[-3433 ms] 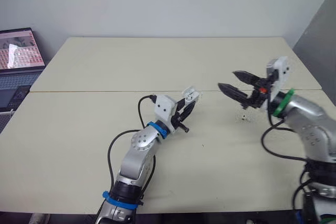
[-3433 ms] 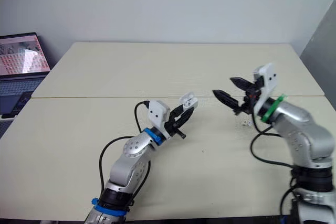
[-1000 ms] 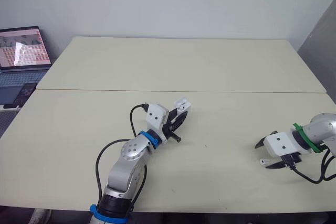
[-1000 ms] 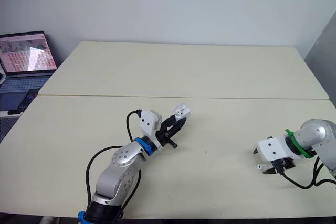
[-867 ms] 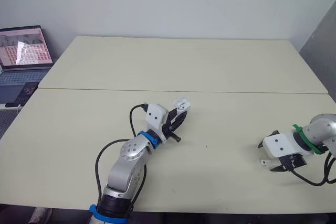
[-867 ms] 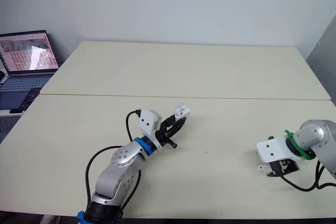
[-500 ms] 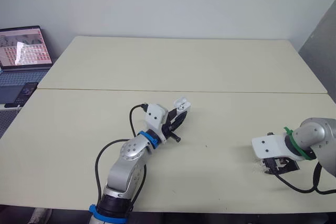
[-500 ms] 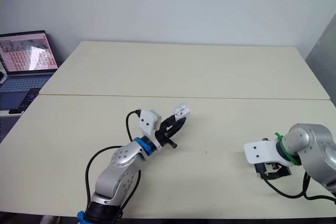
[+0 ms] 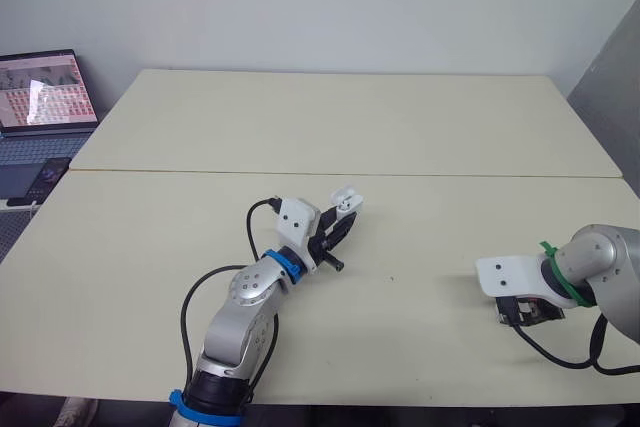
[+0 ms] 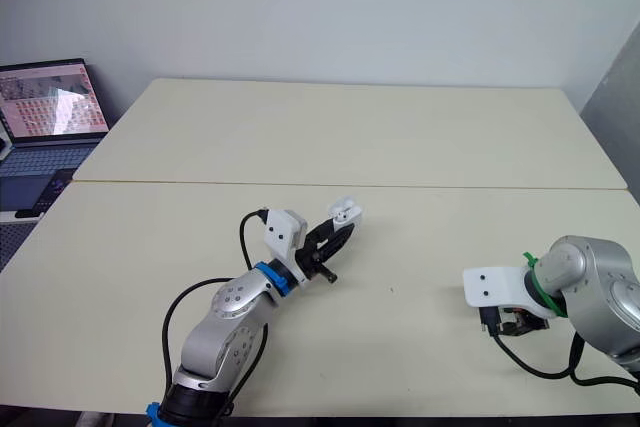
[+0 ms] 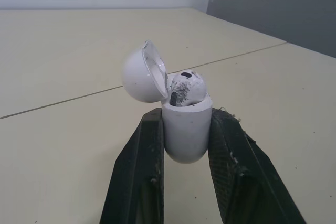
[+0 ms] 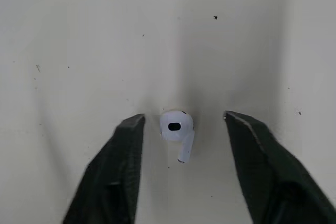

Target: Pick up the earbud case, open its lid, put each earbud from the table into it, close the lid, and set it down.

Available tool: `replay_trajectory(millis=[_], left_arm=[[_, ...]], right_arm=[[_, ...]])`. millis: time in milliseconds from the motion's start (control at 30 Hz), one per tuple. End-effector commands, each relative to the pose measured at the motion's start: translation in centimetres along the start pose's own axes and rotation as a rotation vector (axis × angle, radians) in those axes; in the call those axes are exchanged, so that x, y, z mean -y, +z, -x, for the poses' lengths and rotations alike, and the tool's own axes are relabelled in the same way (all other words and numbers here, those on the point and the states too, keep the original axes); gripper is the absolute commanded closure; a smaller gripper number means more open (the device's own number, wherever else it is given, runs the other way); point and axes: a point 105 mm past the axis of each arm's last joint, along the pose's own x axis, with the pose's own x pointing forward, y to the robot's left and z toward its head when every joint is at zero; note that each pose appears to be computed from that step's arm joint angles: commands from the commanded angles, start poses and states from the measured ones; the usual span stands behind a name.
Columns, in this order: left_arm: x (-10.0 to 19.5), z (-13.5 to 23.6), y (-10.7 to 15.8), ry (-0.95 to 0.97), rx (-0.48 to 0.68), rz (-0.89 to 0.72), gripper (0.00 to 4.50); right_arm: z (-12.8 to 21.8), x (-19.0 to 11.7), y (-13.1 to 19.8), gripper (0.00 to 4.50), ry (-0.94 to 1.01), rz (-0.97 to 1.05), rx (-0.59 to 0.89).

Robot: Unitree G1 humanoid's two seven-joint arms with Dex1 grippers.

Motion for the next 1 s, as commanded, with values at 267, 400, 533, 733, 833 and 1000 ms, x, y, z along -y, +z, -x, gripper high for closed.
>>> replay_trajectory(millis=[267, 400, 533, 733, 833, 1000], left_arm=[[0.7, 0.0, 1.4, -0.030, 0.051, -0.019, 3.71], [0.7, 0.0, 1.4, -0.036, 0.050, -0.020, 3.71], [0.7, 0.1, 1.4, -0.036, 0.049, -0.023, 3.71], [0.5, 0.2, 1.4, -0.029, 0.045, -0.023, 3.71], [0.7, 0.1, 1.3, -0.047, 0.038, -0.017, 3.71], [1.0, 0.1, 1.2, -0.071, 0.033, -0.019, 3.71]], right_arm=[[0.0, 0.1, -0.3, 4.12, -0.020, 0.010, -0.017], [0.1, 0.5, 0.1, 4.12, -0.047, 0.015, 0.017], [0.5, 1.6, 2.2, 4.12, -0.095, 0.011, 0.212], [3.4, 5.2, 4.9, 4.12, -0.324, -0.048, 0.586], [4.9, 6.8, 6.8, 4.12, -0.442, -0.096, 0.813], [7.5, 8.6, 9.9, 4.12, -0.594, -0.211, 1.157]])
